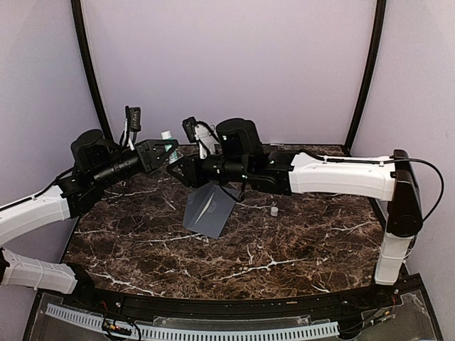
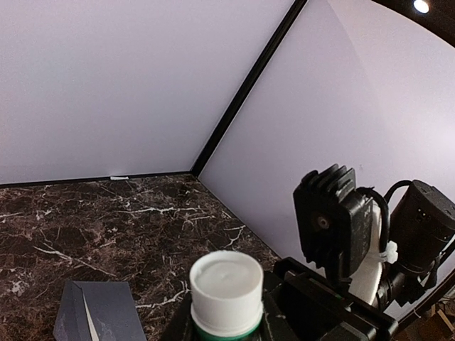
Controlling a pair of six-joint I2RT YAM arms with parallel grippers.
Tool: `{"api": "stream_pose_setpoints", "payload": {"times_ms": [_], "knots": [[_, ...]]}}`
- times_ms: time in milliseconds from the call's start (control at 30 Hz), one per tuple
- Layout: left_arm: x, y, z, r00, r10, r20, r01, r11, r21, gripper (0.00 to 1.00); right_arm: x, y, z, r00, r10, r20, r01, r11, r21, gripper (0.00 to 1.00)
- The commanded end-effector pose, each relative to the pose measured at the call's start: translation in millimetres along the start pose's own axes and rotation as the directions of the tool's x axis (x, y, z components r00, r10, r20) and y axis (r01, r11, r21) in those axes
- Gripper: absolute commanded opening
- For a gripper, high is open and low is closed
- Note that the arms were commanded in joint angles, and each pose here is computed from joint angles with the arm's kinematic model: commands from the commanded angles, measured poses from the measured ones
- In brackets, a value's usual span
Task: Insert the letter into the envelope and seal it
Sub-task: Unscrew the solid glue.
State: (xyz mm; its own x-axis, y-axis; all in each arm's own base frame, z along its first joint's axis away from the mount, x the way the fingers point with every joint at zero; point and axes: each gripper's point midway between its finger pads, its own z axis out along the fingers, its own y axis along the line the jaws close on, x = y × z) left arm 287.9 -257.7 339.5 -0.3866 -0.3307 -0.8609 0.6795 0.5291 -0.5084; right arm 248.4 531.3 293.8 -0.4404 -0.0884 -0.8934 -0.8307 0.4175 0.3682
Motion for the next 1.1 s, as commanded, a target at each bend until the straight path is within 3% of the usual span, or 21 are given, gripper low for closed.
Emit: {"api": "stream_pose_setpoints", "payload": {"times_ms": [0, 433, 633, 800, 933, 1067], "knots": [[-16, -11, 1, 0.999, 0.007, 0.036, -0.009, 0.999, 0.036, 0.00, -14, 7, 4, 0.999, -0.016, 0.032, 0.016, 1.000, -0.003, 0.39], [-16, -19, 4, 1.000, 0.021, 0.020, -0.023, 0.996, 0.085, 0.00, -20, 15, -4, 0.999, -0.010, 0.048, 0.014, 0.996, -0.090, 0.10], [-13, -50, -5, 0.998, 0.064, -0.009, -0.059, 0.957, 0.285, 0.00, -38, 46, -47, 0.991, -0.010, 0.135, 0.061, 0.923, -0.380, 0.09], [-8, -92, -22, 0.990, 0.131, -0.050, -0.087, 0.852, 0.517, 0.00, -42, 70, -71, 0.987, -0.040, 0.154, 0.116, 0.841, -0.528, 0.09], [-6, -103, -28, 0.986, 0.155, -0.063, -0.091, 0.814, 0.574, 0.00, -45, 86, -87, 0.984, -0.038, 0.172, 0.137, 0.776, -0.616, 0.09], [-4, -104, -28, 0.984, 0.161, -0.072, -0.090, 0.807, 0.583, 0.00, -45, 83, -89, 0.983, -0.031, 0.180, 0.136, 0.785, -0.605, 0.10]]}}
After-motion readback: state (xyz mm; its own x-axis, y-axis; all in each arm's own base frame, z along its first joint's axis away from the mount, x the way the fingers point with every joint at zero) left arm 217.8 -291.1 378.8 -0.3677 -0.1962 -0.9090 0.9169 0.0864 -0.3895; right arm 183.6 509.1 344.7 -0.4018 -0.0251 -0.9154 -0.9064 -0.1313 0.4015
